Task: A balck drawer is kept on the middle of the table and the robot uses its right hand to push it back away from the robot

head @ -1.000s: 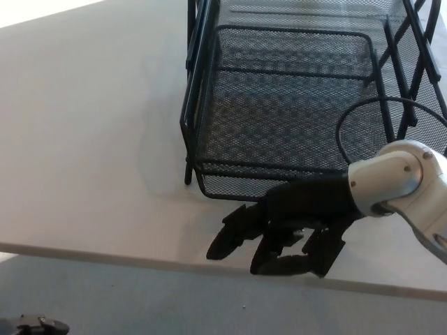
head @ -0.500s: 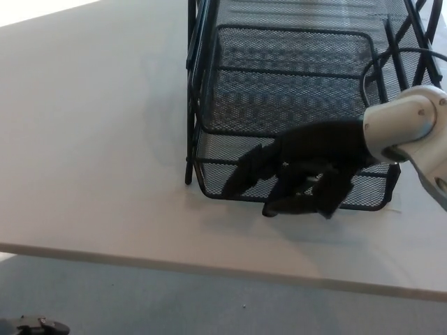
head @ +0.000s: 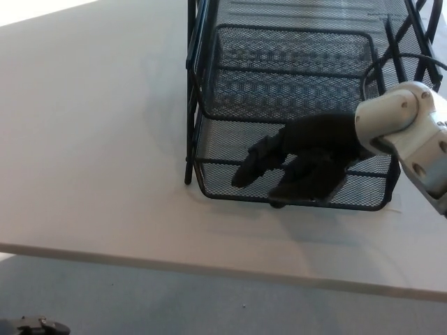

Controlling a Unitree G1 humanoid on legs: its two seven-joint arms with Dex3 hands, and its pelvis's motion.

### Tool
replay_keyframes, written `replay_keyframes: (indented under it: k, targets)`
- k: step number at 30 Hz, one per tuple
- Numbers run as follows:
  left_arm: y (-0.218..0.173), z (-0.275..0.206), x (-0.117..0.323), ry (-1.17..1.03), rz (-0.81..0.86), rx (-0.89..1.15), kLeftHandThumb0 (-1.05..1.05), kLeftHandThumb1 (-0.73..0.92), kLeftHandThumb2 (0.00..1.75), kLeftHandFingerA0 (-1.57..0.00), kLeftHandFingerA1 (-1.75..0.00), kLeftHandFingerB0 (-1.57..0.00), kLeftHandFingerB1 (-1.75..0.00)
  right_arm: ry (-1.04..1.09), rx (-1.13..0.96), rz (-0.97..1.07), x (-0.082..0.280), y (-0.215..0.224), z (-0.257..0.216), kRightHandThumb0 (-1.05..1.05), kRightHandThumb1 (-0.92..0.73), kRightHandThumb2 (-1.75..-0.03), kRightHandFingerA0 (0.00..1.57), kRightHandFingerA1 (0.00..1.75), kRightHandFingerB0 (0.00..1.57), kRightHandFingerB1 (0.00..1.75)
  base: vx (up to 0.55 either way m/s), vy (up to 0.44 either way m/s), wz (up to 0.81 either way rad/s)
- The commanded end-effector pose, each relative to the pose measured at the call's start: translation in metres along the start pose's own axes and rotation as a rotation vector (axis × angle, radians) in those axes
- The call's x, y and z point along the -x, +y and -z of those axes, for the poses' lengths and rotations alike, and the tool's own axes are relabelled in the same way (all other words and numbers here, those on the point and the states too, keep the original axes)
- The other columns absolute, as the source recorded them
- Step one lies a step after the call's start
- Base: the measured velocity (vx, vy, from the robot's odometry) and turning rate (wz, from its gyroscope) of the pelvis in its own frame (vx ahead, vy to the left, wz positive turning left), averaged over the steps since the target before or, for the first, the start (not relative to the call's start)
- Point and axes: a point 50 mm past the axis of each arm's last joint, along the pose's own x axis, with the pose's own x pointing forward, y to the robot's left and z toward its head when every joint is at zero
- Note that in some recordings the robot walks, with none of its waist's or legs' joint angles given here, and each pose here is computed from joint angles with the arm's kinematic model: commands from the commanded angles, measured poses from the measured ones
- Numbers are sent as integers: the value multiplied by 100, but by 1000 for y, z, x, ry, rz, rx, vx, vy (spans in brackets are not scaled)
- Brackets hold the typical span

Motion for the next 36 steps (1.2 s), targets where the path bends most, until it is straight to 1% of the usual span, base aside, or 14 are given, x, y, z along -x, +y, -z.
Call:
replay_keyframes:
  k: [1, 6, 10, 14, 17, 18, 21, 24, 25, 28, 30, 31, 33, 36]
  targets:
    - [4, 2, 3, 2, -13, -20, -71, 61, 94, -34, -49, -20, -41, -45, 35, -12, 3, 7, -6, -70, -64, -91, 33, 49, 17, 42, 0, 0, 0]
    - [4, 3, 5, 4, -15, -11, -71, 60, 94, -33, -49, -20, -41, -120, 53, -84, 5, 29, -16, -70, -65, -92, 29, 49, 15, 42, 0, 0, 0]
    - [3, 4, 4, 3, -16, -11, -72, 60, 94, -34, -50, -19, -41, -168, 145, -127, 10, 48, -25, -71, -67, -93, 30, 48, 16, 42, 0, 0, 0]
    - [4, 1, 3, 4, -13, -31, -69, 59, 95, -36, -51, -18, -41, -214, 216, -140, 26, 64, -37, -72, -68, -94, 29, 47, 16, 41, 0, 0, 0]
    - [5, 2, 4, -2, -9, -25, -74, 60, 95, -34, -50, -19, -41, -259, 241, -142, 45, 75, -39, -73, -69, -96, 32, 47, 15, 41, 0, 0, 0]
    - [5, 2, 4, 0, -9, -18, -71, 68, 62, -36, -34, -31, -31, -265, 242, -142, 51, 78, -38, -72, -69, -96, 32, 48, 14, 41, 0, 0, 0]
    - [6, 3, 5, 8, -12, -11, -68, 69, 62, -35, -34, -31, -31, -272, 240, -145, 63, 85, -37, -72, -69, -95, 32, 48, 14, 41, 0, 0, 0]
    - [5, 4, 4, 8, -16, -12, -65, 72, 62, -36, -34, -32, -31, -298, 202, -157, 73, 93, -28, -69, -68, -94, 32, 48, 14, 40, 0, 0, 0]
    - [5, 3, 4, 11, -17, -19, -70, 60, 94, -34, -50, -19, -41, -294, 164, -165, 79, 98, -20, -70, -68, -94, 32, 48, 13, 40, 0, 0, 0]
    - [5, 3, 4, 12, -17, -22, -70, 60, 94, -34, -50, -19, -41, -285, 96, -170, 84, 105, -7, -70, -68, -94, 31, 48, 13, 40, 0, 0, 0]
    - [6, 5, 6, 16, -21, -23, -70, 60, 94, -35, -50, -19, -41, -280, -4, -158, 82, 113, 13, -69, -68, -92, 31, 48, 15, 41, 0, 0, 0]
    - [6, 6, 6, 23, -20, -19, -71, 60, 94, -35, -50, -20, -41, -271, -108, -154, 78, 122, 32, -72, -67, -93, 28, 47, 14, 40, 0, 0, 0]
    - [5, 7, 6, 23, -22, -12, -70, 60, 94, -34, -49, -20, -41, -263, -142, -148, 76, 128, 41, -72, -68, -95, 28, 47, 12, 40, 0, 0, 0]
    - [4, 9, 7, 23, -25, 2, -70, 59, 93, -32, -49, -21, -42, -268, -292, -153, 66, 148, 69, -69, -69, -93, 29, 47, 13, 40, 0, 0, 0]
